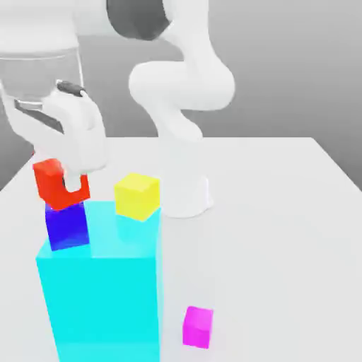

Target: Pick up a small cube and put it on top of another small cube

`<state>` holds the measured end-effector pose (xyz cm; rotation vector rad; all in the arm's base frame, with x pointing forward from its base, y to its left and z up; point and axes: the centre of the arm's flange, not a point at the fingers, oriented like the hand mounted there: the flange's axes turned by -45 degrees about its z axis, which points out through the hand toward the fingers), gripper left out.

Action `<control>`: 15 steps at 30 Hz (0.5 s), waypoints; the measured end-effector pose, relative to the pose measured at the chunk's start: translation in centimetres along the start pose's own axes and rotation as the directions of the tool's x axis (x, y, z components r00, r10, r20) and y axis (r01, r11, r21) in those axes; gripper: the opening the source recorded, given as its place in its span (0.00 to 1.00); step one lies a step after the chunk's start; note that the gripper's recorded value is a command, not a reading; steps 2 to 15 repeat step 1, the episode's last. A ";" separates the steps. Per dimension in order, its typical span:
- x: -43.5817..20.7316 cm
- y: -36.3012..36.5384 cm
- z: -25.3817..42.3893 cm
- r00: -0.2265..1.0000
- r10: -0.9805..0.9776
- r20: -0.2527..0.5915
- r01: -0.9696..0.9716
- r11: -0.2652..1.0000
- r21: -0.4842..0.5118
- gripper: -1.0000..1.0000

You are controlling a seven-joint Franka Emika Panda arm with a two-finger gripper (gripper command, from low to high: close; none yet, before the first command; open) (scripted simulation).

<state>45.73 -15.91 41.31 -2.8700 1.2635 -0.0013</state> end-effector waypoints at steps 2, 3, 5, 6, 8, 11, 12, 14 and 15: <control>0.0 0.0 0.0 1.000 0.000 0.000 0.000 1.000 0.000 1.00; 0.0 0.0 0.0 1.000 0.000 0.000 0.000 1.000 0.000 1.00; 0.0 0.0 0.0 1.000 0.000 0.000 0.000 1.000 0.000 1.00; 0.0 0.0 0.0 1.000 0.000 0.000 0.000 1.000 0.000 1.00; 0.0 0.0 0.0 1.000 0.000 0.000 0.000 1.000 0.000 1.00; 0.0 0.0 0.0 1.000 0.000 0.000 0.000 1.000 0.000 1.00; 0.0 0.0 0.0 1.000 0.000 0.000 0.000 1.000 0.000 1.00; 0.0 0.0 0.0 1.000 0.000 0.000 0.000 1.000 0.000 1.00; 0.0 0.0 0.0 1.000 0.000 0.000 0.000 1.000 0.000 1.00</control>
